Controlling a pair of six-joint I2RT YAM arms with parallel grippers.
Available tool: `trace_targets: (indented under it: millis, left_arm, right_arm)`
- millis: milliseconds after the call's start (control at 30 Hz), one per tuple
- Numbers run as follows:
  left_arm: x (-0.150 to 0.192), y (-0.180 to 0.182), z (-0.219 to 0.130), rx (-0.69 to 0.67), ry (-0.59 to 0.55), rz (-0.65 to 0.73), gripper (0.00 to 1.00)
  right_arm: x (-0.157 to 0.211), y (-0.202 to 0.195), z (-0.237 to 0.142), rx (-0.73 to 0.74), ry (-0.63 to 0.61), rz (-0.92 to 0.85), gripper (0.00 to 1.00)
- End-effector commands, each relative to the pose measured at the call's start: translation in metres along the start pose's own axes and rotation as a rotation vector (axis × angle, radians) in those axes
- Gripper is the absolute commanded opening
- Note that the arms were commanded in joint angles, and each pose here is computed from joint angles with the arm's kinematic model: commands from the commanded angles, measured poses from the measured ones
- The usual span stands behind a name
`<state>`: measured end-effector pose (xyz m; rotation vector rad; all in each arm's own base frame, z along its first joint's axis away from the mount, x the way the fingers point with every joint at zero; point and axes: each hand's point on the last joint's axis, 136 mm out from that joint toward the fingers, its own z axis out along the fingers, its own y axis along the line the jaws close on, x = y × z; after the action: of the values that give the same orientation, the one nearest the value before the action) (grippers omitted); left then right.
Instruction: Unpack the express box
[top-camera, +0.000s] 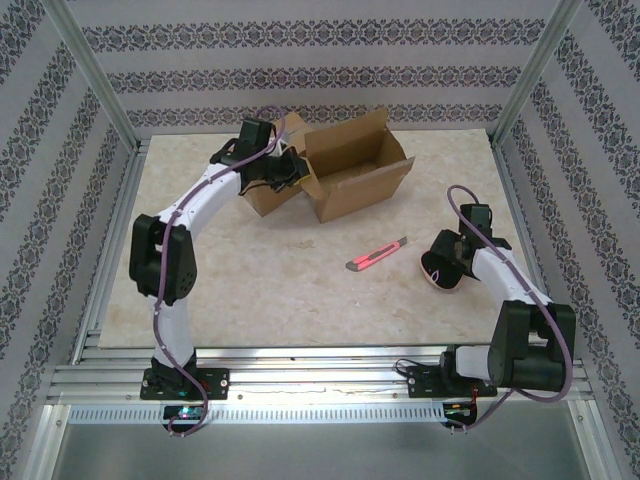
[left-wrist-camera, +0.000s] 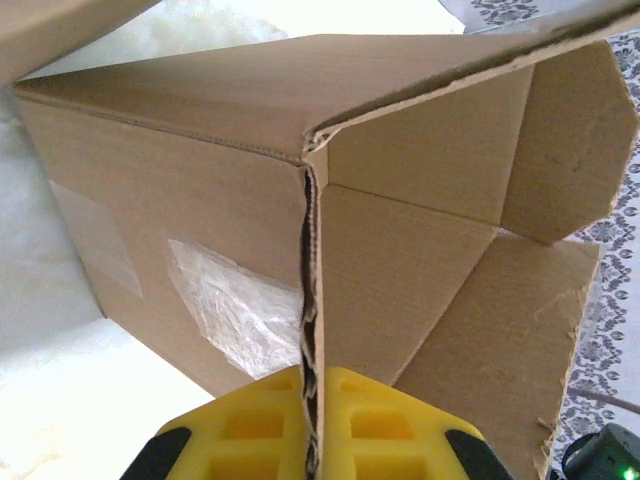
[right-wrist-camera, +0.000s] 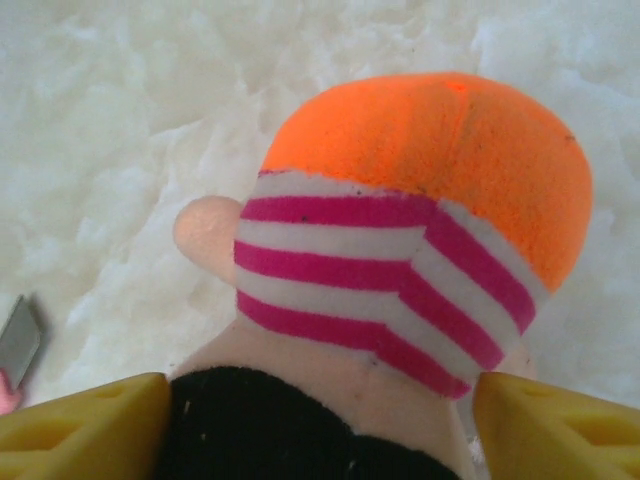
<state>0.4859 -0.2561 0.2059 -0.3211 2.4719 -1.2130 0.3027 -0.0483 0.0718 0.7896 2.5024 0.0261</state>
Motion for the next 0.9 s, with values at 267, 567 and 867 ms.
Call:
trace_targets:
  millis: [267, 567, 867]
  left_arm:
    - [-0.020, -0.007, 0.031, 0.069, -0.014, -0.001, 0.50]
    - [-0.025, -0.021, 0.033, 0.134, -0.018, 0.038, 1.00]
    - [-0.027, -0.047, -0.006, 0.067, -0.041, 0.171, 1.00]
  right_arm:
    - [0.003, 0.003, -0.044, -0.077, -0.037, 0.024, 0.98]
    - [0.004, 0.002, -0.078, -0.120, -0.080, 0.024, 0.98]
    - [0.003, 0.007, -0.108, -0.174, -0.112, 0.024, 0.98]
